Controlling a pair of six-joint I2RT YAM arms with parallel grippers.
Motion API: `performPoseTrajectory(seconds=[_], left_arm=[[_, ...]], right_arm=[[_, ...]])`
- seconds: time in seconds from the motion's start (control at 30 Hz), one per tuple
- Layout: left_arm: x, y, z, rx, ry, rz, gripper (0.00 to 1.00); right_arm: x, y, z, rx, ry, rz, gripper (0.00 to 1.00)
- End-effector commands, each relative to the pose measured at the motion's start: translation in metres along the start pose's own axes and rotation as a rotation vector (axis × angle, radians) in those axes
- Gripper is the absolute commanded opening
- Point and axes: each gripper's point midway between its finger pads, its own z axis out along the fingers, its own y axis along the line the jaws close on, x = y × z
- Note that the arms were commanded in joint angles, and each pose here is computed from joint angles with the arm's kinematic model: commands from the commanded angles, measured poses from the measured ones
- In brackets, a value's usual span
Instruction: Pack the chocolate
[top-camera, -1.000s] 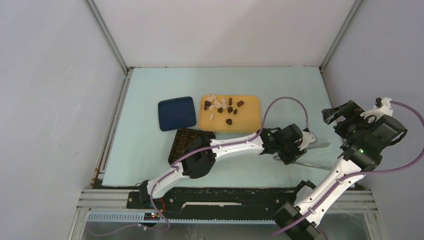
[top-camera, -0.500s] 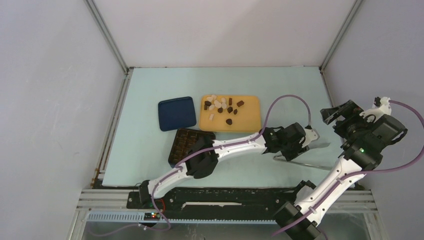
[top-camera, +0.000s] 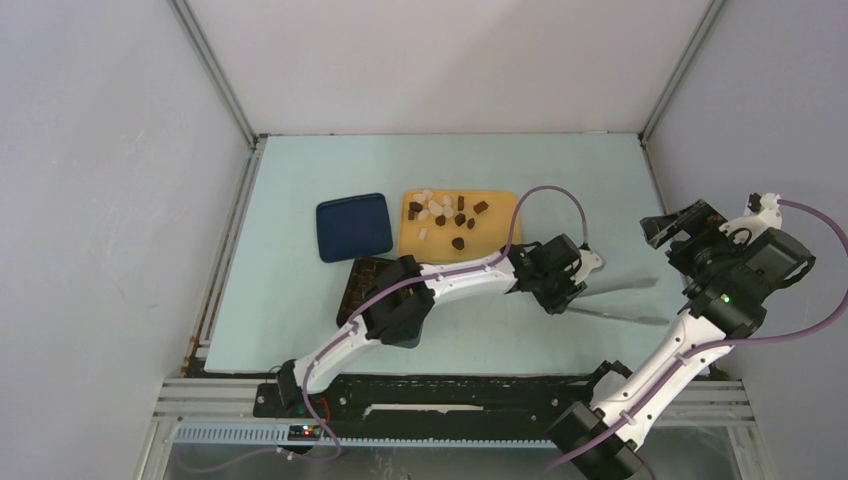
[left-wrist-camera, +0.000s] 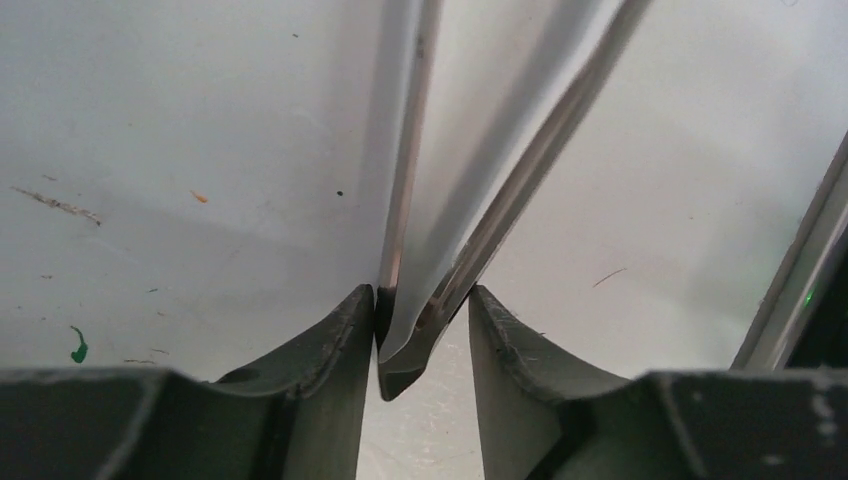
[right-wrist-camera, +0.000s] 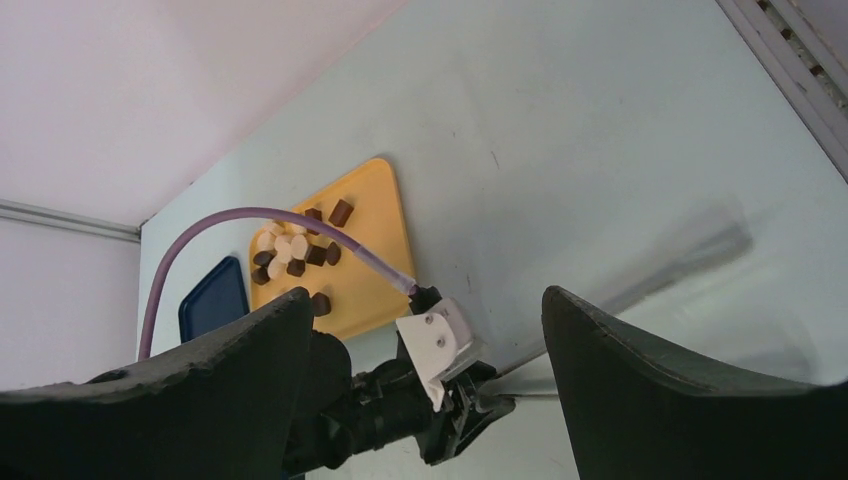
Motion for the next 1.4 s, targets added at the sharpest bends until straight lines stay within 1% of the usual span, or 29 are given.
performPoseTrajectory(seconds=[0.0,0.13,0.23,0.3,0.4,0.47,0.6,0.7,0.83,0.93,1.0,1.1,1.23,1.37], left_arm=[[-0.003,-0.015,-0.011,0.065,0.000,-0.021,0.40],[0.006,-0.017,-0.038,0.067,-0.007,-0.006,0.34],[0.023,-0.006,-0.066,0.045,-0.019,-0.027,0.32],[0.023,0.003,-0.087,0.033,-0.065,-0.074,0.30],[0.017,0.018,-0.114,0.016,-0.150,-0.192,0.21],[0.016,0.023,-0.123,0.022,-0.171,-0.244,0.19],[0.032,0.018,-0.114,0.062,-0.108,-0.307,0.20],[0.044,0.009,-0.101,0.119,-0.077,-0.373,0.20],[0.040,-0.001,-0.091,0.175,-0.074,-0.355,0.23],[0.026,-0.013,-0.084,0.247,-0.101,-0.324,0.24],[0.025,-0.022,-0.073,0.272,-0.067,-0.300,0.28],[0.018,-0.033,-0.064,0.278,-0.040,-0.263,0.31],[0.009,-0.033,-0.055,0.272,-0.044,-0.269,0.32],[0.008,-0.032,-0.052,0.265,-0.044,-0.279,0.33]], right_arm=[[-0.004,0.005,-0.002,-0.017,-0.021,-0.008,0.87],[-0.002,0.001,-0.002,-0.001,-0.015,-0.015,0.87],[0.002,-0.002,0.002,-0.002,0.007,-0.002,0.87],[0.006,-0.004,0.006,-0.008,0.026,0.004,0.86],[0.016,-0.013,0.015,0.037,0.064,-0.012,0.85],[0.027,-0.015,0.022,0.058,0.102,-0.033,0.85],[0.053,-0.023,0.033,0.102,0.187,-0.051,0.85],[0.076,-0.029,0.042,0.107,0.290,0.012,0.85],[0.106,-0.034,0.059,0.110,0.441,0.079,0.82],[0.122,-0.032,0.072,0.116,0.512,0.048,0.82],[0.133,-0.029,0.080,0.110,0.557,0.029,0.82],[0.148,-0.030,0.086,0.119,0.626,0.029,0.83],[0.158,-0.044,0.084,0.179,0.672,0.029,0.85],[0.159,-0.053,0.079,0.227,0.666,0.036,0.87]])
